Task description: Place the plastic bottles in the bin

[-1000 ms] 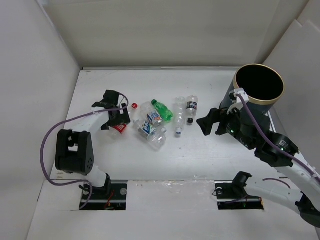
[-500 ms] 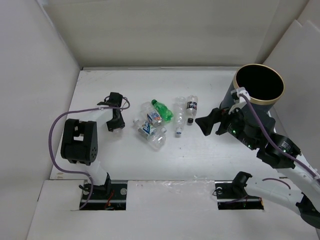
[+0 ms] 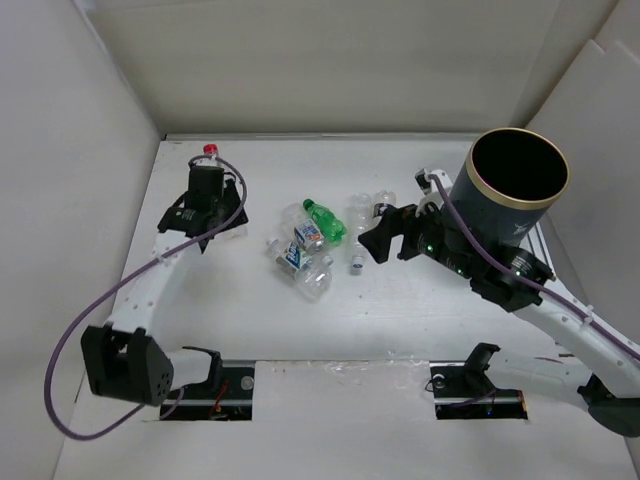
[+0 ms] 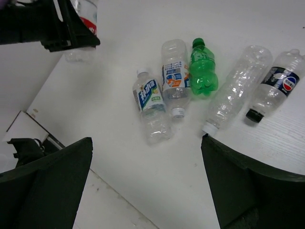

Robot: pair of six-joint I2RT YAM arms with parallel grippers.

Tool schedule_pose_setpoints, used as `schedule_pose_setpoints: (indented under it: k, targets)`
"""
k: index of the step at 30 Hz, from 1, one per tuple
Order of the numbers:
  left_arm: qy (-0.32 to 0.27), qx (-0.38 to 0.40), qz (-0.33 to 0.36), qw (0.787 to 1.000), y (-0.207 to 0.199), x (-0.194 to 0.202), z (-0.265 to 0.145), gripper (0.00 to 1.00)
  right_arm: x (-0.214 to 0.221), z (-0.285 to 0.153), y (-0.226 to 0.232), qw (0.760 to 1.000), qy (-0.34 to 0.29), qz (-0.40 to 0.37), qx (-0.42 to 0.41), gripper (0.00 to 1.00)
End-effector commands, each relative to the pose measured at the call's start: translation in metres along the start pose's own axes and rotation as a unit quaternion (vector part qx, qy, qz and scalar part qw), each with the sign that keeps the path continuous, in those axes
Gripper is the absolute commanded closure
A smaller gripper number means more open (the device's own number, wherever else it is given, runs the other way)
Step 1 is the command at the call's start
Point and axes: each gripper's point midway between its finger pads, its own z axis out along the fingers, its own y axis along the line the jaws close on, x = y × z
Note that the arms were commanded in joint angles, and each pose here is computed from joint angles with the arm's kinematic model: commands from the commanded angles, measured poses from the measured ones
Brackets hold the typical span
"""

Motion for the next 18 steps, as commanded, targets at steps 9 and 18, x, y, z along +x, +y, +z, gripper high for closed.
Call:
schedule_pose_setpoints:
  k: [9, 18]
  targets:
    - [-0.093, 0.506, 0.126, 0.848, -0.145, -0.043, -0.193, 1.0, -0.069, -0.002, 0.055, 0.979, -0.112, 0.054, -0.162, 0.01]
    - [-0.095, 0.619, 0.177, 0.759, -0.15, -0.014, -0.247, 1.0, -0.103, -0.008, 0.111, 0.929, -0.137, 0.067, -0.337, 0.01]
